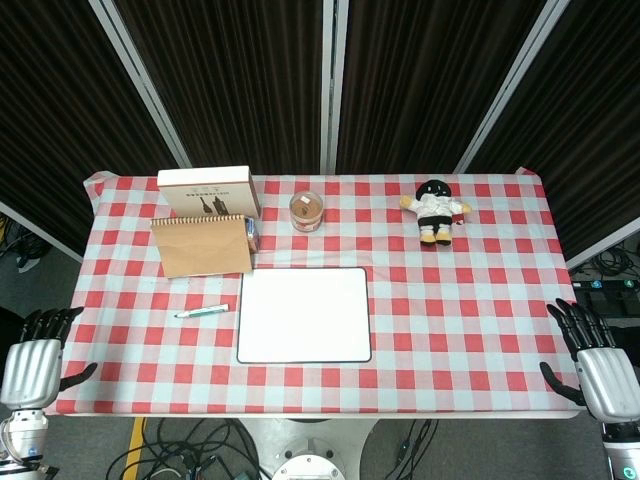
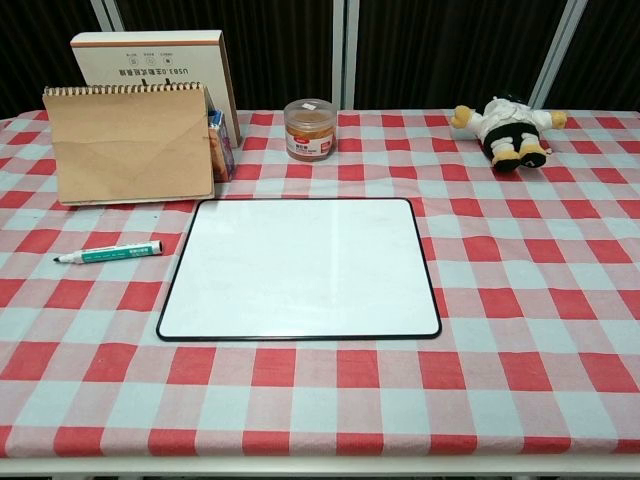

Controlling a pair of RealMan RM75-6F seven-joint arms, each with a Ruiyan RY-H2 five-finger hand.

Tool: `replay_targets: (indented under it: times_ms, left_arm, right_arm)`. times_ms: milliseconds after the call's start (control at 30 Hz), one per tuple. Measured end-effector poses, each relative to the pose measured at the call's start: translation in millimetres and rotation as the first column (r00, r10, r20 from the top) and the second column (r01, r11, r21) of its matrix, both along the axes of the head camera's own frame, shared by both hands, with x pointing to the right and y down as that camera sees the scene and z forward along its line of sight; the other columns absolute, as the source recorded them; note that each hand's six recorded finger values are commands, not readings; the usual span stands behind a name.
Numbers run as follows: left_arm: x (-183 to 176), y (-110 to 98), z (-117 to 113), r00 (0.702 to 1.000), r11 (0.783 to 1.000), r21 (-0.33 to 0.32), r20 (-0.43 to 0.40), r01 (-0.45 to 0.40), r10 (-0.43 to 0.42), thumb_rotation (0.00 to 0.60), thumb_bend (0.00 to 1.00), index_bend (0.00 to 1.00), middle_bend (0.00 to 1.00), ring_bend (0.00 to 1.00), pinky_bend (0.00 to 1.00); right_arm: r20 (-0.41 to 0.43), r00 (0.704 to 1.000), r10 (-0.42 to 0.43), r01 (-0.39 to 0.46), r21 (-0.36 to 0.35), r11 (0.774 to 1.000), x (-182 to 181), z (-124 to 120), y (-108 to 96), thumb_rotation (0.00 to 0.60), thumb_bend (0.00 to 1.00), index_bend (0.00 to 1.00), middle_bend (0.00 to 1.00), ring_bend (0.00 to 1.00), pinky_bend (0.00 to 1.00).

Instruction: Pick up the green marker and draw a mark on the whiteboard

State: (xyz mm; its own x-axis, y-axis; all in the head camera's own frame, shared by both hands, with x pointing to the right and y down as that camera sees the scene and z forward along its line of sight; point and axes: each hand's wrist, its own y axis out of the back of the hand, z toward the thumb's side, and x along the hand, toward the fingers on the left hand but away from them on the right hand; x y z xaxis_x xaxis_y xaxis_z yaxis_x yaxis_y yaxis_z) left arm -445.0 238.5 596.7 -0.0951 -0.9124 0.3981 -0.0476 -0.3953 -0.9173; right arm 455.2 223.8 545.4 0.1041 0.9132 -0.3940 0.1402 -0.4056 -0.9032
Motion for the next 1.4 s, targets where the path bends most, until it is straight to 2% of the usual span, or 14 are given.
replay_targets:
  times_ms: [367,500,633,733,833,900,967,1000,1100,1400]
  left_arm:
    - [4,-6,1,1.000,1.000,-0.008,0.011,-0.020,0.020,0.600,0.10,0.19,0.19,0.13,0.12]
    - [16,-23,3,0.996,0.996,0.009,0.002,-0.084,0.084,0.600,0.10,0.19,0.19,0.13,0.12]
    - [41,-51,13,0.983,0.984,0.014,-0.034,-0.179,0.179,0.600,0.10,0.20,0.19,0.13,0.13]
    - [65,-73,25,0.967,0.970,-0.001,-0.075,-0.243,0.242,0.600,0.10,0.24,0.19,0.18,0.21]
    - [94,-93,40,0.949,0.955,-0.029,-0.127,-0.295,0.289,0.600,0.10,0.29,0.22,0.28,0.40]
    - [111,-103,52,0.941,0.949,-0.055,-0.159,-0.311,0.299,0.600,0.10,0.35,0.27,0.39,0.59]
    - [126,-112,65,0.937,0.943,-0.090,-0.179,-0.320,0.301,0.600,0.12,0.40,0.34,0.51,0.74]
    - [132,-115,70,0.936,0.940,-0.106,-0.181,-0.325,0.303,0.600,0.13,0.42,0.36,0.55,0.78]
    - [151,-121,83,0.932,0.927,-0.145,-0.165,-0.347,0.323,0.600,0.15,0.44,0.41,0.65,0.84]
    - [199,-114,116,0.937,0.896,-0.273,-0.098,-0.349,0.335,0.600,0.17,0.44,0.42,0.74,0.89]
  right_arm:
    - [-0.008,1.000,-0.002,0.002,0.017,1.000,0,-2,-6,0.600,0.24,0.00,0.04,0.00,0.00]
    - [-0.021,1.000,-0.010,0.011,0.028,1.000,1,-5,-13,0.600,0.24,0.00,0.04,0.00,0.00]
    - [-0.036,0.999,-0.027,0.028,0.042,0.999,-1,-9,-27,0.600,0.24,0.00,0.03,0.00,0.00]
    - [-0.045,0.998,-0.039,0.042,0.050,0.998,-4,-13,-36,0.600,0.24,0.00,0.03,0.00,0.00]
    - [-0.055,0.998,-0.043,0.046,0.048,0.998,-4,-14,-40,0.600,0.24,0.00,0.03,0.00,0.00]
    - [-0.061,0.997,-0.040,0.043,0.046,0.998,-3,-15,-42,0.600,0.24,0.00,0.03,0.00,0.00]
    - [-0.066,0.997,-0.034,0.037,0.041,0.998,-2,-15,-43,0.600,0.24,0.00,0.03,0.00,0.00]
    - [-0.067,0.997,-0.031,0.034,0.039,0.999,-2,-14,-43,0.600,0.24,0.00,0.03,0.00,0.00]
    - [-0.072,0.997,-0.023,0.025,0.031,0.999,-1,-13,-43,0.600,0.24,0.00,0.03,0.00,0.00]
    - [-0.066,0.998,-0.007,0.007,0.008,1.000,3,-8,-41,0.600,0.24,0.00,0.03,0.00,0.00]
